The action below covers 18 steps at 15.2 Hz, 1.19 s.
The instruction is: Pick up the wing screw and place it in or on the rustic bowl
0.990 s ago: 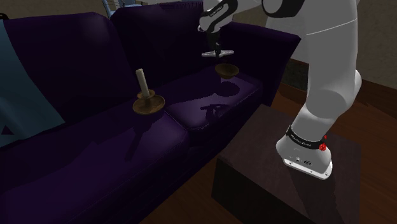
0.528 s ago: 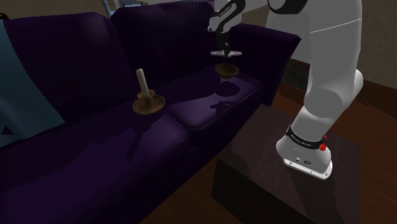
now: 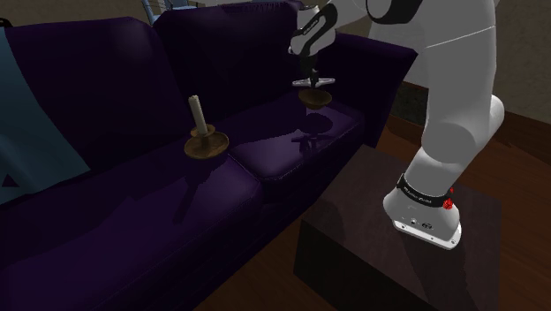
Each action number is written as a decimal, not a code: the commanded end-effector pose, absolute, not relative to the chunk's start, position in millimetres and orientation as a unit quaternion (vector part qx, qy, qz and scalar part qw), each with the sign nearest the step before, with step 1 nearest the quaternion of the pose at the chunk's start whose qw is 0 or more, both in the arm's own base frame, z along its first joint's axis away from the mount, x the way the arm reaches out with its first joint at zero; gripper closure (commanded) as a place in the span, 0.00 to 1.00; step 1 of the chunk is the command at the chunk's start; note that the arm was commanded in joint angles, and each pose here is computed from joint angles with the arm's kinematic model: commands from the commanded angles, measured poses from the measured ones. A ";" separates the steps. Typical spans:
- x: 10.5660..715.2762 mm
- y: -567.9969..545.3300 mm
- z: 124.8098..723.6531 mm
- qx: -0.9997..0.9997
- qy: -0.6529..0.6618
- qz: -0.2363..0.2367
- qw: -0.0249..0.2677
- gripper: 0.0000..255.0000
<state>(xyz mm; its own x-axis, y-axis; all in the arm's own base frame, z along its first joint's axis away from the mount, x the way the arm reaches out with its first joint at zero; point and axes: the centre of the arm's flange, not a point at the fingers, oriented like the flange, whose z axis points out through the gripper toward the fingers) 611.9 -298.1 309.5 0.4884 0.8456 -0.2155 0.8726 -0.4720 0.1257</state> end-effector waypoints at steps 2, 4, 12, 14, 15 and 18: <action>613.2 -298.9 293.8 0.856 0.502 -0.061 0.110 1.00; 613.2 -298.9 287.6 0.856 0.502 -0.061 0.110 1.00; 613.2 -298.9 287.7 0.856 0.502 -0.061 0.110 0.00; 613.2 -298.9 287.7 0.856 0.502 -0.061 0.110 0.00; 613.2 -298.9 287.7 0.856 0.502 -0.061 0.110 0.00; 613.1 -295.6 300.4 0.856 0.502 -0.061 0.110 0.00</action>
